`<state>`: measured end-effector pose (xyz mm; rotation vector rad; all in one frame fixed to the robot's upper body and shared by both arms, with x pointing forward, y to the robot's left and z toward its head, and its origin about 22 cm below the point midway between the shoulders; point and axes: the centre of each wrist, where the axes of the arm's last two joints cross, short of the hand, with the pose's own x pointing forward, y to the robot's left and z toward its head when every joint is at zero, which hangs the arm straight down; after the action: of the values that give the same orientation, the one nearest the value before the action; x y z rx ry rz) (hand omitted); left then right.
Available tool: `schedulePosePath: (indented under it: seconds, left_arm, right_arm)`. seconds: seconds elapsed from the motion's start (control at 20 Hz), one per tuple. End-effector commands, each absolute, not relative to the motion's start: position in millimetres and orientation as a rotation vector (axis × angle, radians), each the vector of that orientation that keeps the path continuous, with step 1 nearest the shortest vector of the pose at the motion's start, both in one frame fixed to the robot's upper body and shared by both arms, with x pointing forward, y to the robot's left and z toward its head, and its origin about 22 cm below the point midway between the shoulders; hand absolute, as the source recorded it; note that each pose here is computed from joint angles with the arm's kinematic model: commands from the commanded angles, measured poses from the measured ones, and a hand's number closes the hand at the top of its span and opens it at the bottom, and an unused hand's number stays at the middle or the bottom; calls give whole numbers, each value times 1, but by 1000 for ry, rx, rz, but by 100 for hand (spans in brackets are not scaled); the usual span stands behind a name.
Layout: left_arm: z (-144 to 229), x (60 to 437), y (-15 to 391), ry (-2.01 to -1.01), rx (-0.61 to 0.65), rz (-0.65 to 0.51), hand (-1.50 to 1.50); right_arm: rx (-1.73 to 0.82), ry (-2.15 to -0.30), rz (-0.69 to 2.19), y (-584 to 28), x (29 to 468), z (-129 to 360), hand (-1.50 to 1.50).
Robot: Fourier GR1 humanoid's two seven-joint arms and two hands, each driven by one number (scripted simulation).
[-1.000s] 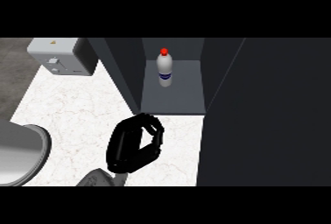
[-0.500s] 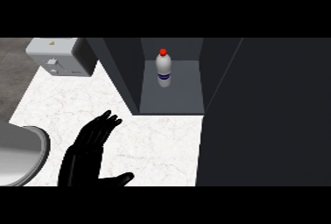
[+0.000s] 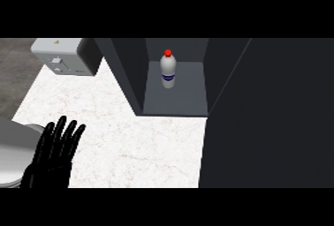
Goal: Pick up the bottled water, place it into the cabinet and close the cabinet
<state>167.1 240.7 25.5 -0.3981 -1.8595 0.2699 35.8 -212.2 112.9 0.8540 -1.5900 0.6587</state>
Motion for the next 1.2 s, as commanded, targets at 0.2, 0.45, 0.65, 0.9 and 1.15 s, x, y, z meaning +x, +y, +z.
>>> schedulePosePath:
  seconds: [0.2, 0.45, 0.65, 0.9, 1.15]
  left_arm:
    - [28, 146, 273, -1849, -386, 261, -150]
    - [37, 141, 291, -1864, -409, 250, -150]
    - [42, 137, 297, -1855, -449, 217, -150]
    - [53, 143, 307, -1864, -486, 170, -150]
    - [52, 142, 311, -1868, -506, 156, -150]
  right_arm:
    - [884, -1643, 848, -190, 32, 156, 150]
    - [1004, -1642, 641, -176, 29, 144, 150]
    - [1018, -1644, 659, -170, 37, 135, 150]
    - [977, -1623, 733, -169, 46, 134, 150]
    - [961, -1617, 764, -167, 55, 130, 150]
